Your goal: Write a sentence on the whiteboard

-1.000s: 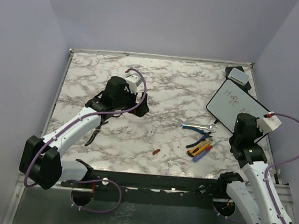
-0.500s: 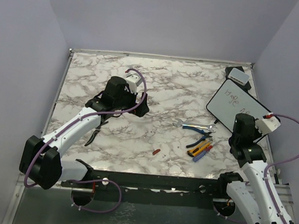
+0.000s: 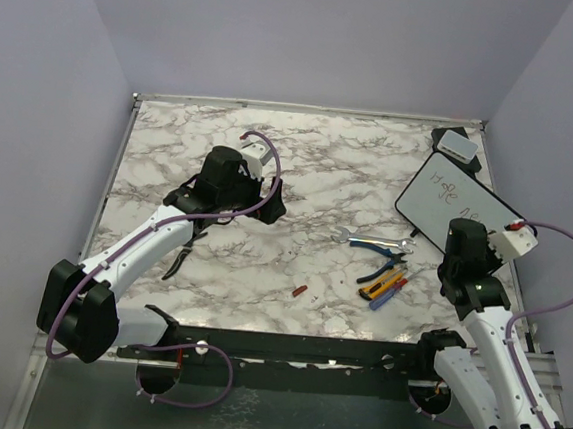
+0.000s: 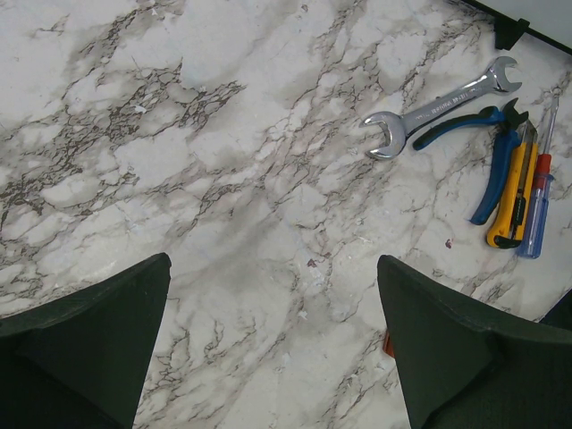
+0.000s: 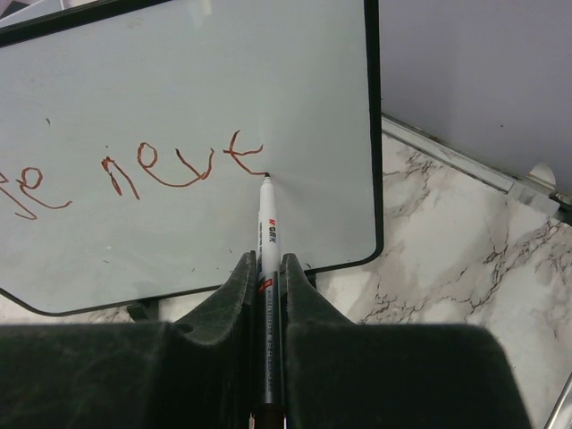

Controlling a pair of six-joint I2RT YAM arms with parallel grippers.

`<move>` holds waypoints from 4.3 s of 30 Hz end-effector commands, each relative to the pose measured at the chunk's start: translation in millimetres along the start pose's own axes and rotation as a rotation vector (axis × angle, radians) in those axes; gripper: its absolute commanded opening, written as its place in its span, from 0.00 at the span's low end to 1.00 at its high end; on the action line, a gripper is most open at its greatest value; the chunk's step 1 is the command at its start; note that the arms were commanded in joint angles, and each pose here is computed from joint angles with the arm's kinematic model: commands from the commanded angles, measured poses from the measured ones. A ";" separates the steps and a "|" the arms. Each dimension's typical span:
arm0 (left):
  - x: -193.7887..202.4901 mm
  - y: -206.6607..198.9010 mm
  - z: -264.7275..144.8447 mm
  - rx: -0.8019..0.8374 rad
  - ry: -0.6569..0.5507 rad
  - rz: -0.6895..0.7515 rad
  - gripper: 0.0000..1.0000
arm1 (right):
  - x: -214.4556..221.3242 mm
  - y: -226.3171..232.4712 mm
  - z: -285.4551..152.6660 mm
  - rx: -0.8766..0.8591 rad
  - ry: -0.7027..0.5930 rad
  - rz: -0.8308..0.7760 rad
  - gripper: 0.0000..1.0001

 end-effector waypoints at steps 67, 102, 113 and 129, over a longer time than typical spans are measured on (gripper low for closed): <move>0.6 -3.1 -1.6 0.015 -0.010 0.013 0.99 | -19.8 -6.3 0.3 0.039 -0.103 0.052 0.01; 0.3 -4.4 -2.0 0.017 -0.013 0.015 0.99 | -27.0 -11.5 -8.8 -0.004 -0.122 0.084 0.01; 0.9 -3.8 -1.4 0.015 -0.010 0.015 0.99 | -27.7 -10.3 -4.7 0.029 -0.133 0.088 0.00; 0.0 -5.3 -2.7 0.019 -0.015 0.018 0.99 | -23.3 -11.2 2.0 0.078 -0.119 0.069 0.00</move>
Point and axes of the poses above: each gripper's point midway between its finger pads, its own z axis out along the fingers, its own y axis along the line the jaws close on, x = y × z, the point moved 6 cm from there along -z, back along the fingers, and after that the axes turned 11 degrees about -z, right-handed, at the moved point
